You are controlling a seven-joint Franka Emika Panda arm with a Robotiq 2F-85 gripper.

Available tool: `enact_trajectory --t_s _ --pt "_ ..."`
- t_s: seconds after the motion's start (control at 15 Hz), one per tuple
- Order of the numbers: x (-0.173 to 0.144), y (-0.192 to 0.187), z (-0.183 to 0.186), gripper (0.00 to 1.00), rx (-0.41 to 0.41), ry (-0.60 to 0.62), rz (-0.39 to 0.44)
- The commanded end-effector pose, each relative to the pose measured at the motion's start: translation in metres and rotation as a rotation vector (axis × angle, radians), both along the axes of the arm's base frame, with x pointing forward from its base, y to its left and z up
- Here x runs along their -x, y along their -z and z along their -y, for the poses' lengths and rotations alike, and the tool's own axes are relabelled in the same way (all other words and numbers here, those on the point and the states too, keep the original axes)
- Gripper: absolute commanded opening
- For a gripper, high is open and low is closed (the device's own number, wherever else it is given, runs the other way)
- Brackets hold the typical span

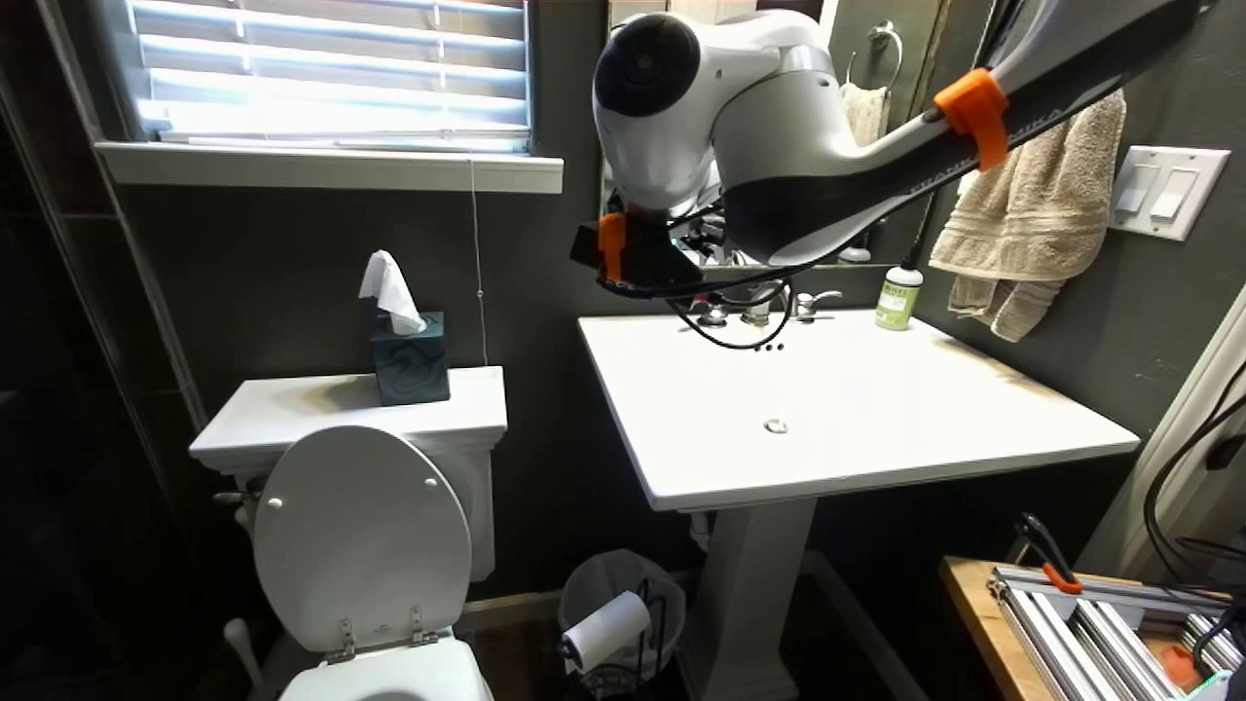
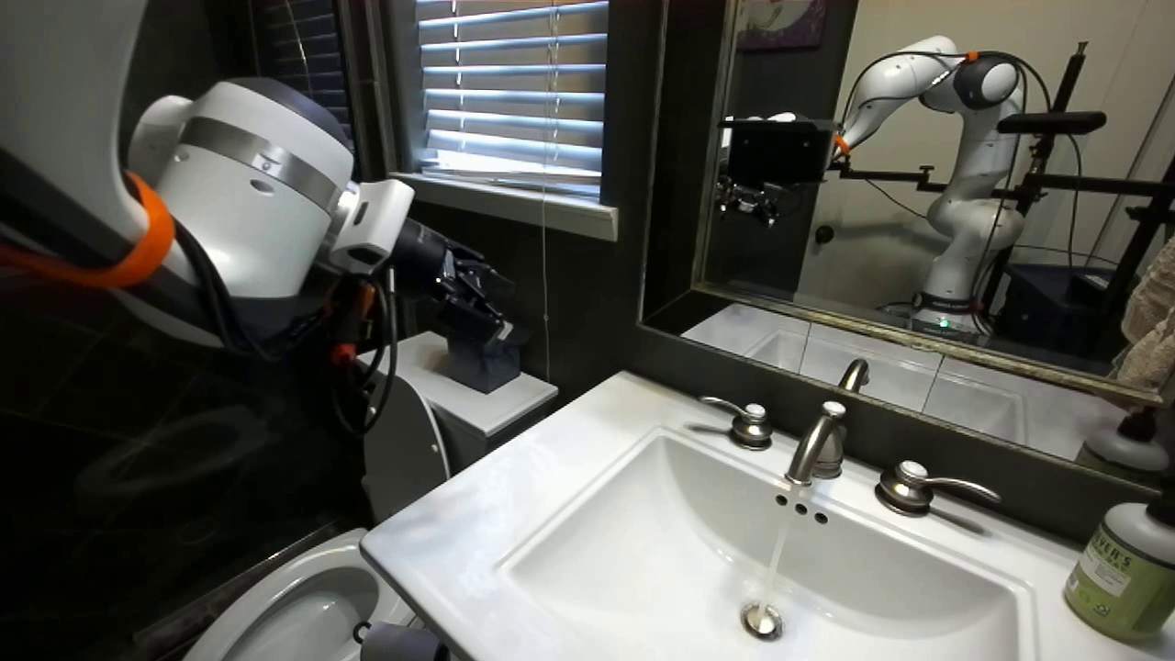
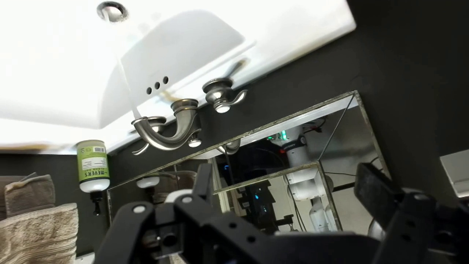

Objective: Turn off the water

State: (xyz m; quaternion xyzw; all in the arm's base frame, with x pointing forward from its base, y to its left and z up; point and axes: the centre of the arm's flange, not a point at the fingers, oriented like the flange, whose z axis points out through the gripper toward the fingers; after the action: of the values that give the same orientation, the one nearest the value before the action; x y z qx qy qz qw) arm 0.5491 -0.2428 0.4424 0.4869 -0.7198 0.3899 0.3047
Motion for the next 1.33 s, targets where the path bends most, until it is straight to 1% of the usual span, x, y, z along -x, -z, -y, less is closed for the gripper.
enact_trajectory --t_s 0.0,0.33,0.53,0.73,1.27 --pt "-0.03 0.018 0.018 1.0 0.065 0.097 0.045" --pt "-0.04 0.033 0.062 1.0 0.103 0.196 0.011" --pt "-0.035 0.044 0.097 1.0 0.127 0.253 -0.029" --pt "-0.029 0.058 0.128 1.0 0.135 0.311 -0.064" --pt "-0.024 0.107 0.189 1.0 0.133 0.357 -0.123"
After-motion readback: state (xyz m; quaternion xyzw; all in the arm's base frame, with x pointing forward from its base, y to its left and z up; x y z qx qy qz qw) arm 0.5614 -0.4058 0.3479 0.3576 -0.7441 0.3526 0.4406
